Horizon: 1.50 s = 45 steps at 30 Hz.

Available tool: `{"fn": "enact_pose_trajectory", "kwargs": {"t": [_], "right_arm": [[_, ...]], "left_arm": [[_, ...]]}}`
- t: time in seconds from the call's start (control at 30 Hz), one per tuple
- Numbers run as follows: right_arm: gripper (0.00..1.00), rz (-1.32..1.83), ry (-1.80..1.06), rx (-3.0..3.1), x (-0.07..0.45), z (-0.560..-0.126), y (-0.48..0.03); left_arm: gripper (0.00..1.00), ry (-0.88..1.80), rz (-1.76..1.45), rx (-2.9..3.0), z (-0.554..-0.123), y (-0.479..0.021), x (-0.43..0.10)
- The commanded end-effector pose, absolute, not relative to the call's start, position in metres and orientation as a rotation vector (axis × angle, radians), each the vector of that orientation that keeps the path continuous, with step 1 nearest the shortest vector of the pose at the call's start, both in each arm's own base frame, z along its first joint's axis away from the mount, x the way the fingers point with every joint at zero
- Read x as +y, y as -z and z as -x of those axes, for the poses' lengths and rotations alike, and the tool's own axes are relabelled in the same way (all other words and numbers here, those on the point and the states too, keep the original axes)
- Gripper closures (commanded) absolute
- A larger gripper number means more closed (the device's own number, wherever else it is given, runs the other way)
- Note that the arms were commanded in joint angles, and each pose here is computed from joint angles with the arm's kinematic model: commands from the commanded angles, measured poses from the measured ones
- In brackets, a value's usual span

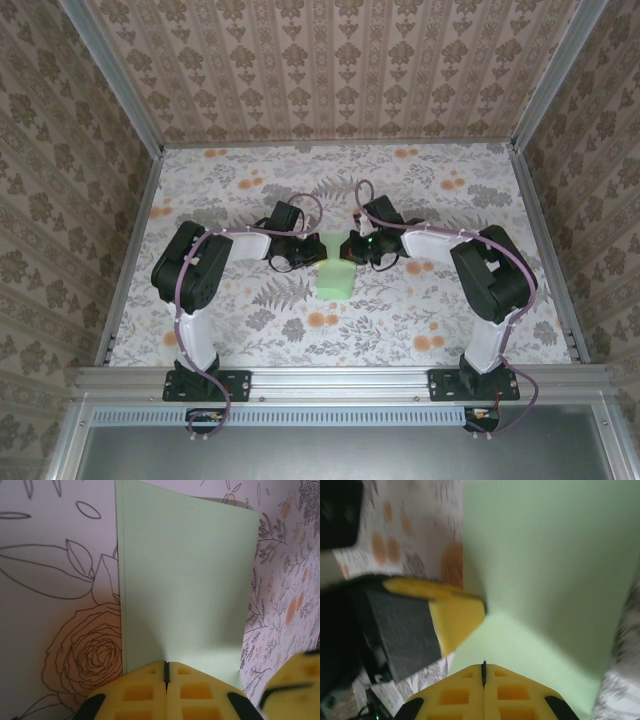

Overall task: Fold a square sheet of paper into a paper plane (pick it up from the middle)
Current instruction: First fold in half a square sheet of paper at the center of the table.

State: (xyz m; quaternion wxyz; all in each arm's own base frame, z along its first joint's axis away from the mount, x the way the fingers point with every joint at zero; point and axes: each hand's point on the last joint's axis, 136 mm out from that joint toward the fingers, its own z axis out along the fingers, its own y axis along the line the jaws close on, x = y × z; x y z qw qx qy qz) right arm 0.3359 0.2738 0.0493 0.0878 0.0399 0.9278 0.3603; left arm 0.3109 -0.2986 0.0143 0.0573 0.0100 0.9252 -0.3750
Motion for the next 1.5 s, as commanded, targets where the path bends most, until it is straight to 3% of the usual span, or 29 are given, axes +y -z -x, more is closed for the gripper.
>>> {"fn": "enact_pose_trajectory", "kwargs": {"t": [0.0,0.93,1.2,1.47], "right_arm": [[1.00,-0.129,-1.105,2.807,0.276,-0.322,-0.041],[1.00,-0.003,-0.971,3.045,0.224,-0.244,0.008],[1.00,0.113,-1.091,2.803,0.253,-0.275,-0.066],[1.00,0.103,-1.115,2.817,0.285,-0.290,-0.047]], "left_arm": [[1.00,0.673,0.170,3.194,-0.244,0.075,-0.229],[1.00,0.603,0.202,3.212,-0.241,0.085,-0.221],[1.00,0.601,0.179,3.200,-0.242,0.080,-0.224],[1.00,0.584,0.159,3.199,-0.243,0.078,-0.228]]}}
